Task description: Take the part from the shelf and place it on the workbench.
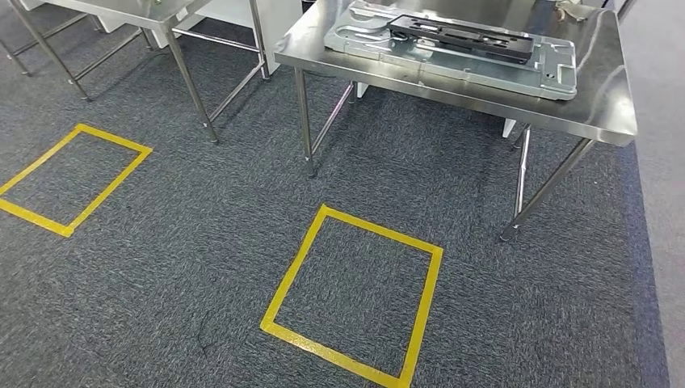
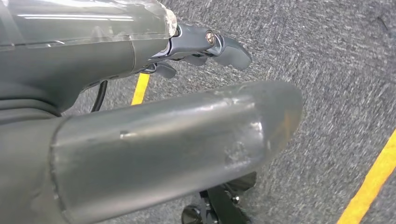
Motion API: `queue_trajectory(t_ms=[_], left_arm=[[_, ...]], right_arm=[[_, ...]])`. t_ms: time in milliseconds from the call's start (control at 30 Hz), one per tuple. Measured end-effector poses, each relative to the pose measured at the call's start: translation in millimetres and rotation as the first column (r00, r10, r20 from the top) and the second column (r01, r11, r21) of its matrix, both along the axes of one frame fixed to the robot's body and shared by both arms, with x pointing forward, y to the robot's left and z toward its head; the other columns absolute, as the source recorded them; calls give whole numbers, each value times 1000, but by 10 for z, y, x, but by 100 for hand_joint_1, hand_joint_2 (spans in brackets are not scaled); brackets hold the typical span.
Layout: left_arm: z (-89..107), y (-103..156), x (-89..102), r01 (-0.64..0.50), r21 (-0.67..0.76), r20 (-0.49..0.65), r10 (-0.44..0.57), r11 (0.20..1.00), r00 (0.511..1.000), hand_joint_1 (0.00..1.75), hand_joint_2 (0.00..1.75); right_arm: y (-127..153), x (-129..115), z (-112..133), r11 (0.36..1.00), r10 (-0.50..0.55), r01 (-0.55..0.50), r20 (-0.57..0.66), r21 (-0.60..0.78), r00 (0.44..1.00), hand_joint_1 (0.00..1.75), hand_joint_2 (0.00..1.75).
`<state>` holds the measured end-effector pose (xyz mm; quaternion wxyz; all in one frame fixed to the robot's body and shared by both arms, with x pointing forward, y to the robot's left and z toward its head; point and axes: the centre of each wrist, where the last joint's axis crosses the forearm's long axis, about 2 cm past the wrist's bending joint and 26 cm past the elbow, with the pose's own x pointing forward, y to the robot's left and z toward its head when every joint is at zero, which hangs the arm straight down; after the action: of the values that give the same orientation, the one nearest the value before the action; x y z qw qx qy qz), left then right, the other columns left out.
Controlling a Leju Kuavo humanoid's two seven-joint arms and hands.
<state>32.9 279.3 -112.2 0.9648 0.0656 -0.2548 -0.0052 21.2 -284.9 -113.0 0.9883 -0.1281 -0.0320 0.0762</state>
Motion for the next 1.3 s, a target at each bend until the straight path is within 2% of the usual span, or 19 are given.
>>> queue_trajectory(t_ms=[433, 733, 1033, 1300], left_arm=[[-2, 2, -22, 34, 16, -9, -34, 999, 999, 0, 0], [-1, 50, -4, 14, 17, -22, -14, 1000, 1000, 0, 0], [1, 49, 20, 11, 21, -31, -10, 1000, 999, 0, 0], [2, 64, 28, -6, 21, -41, 7, 1000, 999, 0, 0]], right_arm=[[6, -5, -3, 998, -11, 11, -15, 54, 1000, 0, 0], [19, 55, 1, 997, 6, -6, -10, 83, 1000, 0, 0], [185, 11, 3, 994, 8, -6, -21, 113, 1000, 0, 0], [173, 17, 2, 993, 21, -18, -20, 113, 1000, 0, 0]])
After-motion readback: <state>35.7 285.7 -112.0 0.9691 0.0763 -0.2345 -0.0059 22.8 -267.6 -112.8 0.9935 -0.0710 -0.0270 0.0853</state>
